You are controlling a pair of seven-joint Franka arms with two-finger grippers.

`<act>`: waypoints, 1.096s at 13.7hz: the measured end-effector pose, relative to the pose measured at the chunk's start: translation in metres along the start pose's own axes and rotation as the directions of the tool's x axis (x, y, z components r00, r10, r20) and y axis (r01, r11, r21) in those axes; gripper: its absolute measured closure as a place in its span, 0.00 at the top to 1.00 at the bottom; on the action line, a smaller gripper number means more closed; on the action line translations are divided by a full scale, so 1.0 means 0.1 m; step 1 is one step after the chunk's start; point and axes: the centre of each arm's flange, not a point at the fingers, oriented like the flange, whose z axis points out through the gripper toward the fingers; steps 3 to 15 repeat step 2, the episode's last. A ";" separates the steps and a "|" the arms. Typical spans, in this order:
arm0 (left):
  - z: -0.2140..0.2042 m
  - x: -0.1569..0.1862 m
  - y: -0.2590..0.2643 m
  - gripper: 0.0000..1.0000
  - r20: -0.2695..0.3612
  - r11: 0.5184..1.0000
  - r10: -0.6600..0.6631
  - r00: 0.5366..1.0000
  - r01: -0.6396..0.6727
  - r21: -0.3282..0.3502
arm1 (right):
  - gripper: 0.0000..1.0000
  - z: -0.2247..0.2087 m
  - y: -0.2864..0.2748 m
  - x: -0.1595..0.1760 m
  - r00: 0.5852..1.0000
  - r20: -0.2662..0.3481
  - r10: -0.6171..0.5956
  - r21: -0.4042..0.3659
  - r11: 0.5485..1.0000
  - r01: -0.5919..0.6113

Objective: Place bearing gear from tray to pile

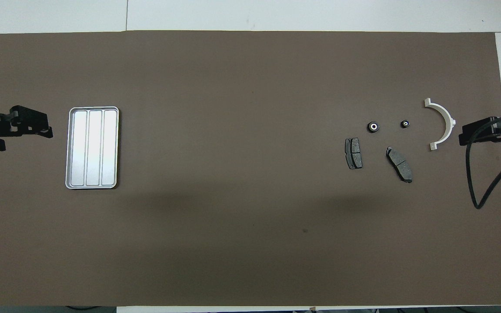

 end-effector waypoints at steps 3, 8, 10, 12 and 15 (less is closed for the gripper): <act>0.00 0.00 0.00 1.00 0.000 1.000 0.000 1.000 0.000 0.000 | 1.00 0.00 0.00 0.00 1.000 0.001 0.000 0.000 1.000 0.000; 0.00 0.00 0.00 1.00 0.000 1.000 0.000 1.000 0.000 0.000 | 1.00 0.00 0.00 0.00 1.000 0.001 0.000 0.000 1.000 0.000; 0.00 0.00 0.00 1.00 0.000 1.000 0.000 1.000 0.000 0.000 | 1.00 0.00 0.00 0.00 1.000 0.001 0.000 0.000 1.000 0.000; 0.00 0.00 0.00 1.00 0.000 1.000 0.000 1.000 0.000 0.000 | 1.00 0.00 0.00 0.00 1.000 0.001 0.000 0.000 1.000 0.000; 0.00 0.00 0.00 1.00 0.000 1.000 0.000 1.000 0.000 0.000 | 1.00 0.00 0.00 0.00 1.000 0.001 0.000 0.000 1.000 0.000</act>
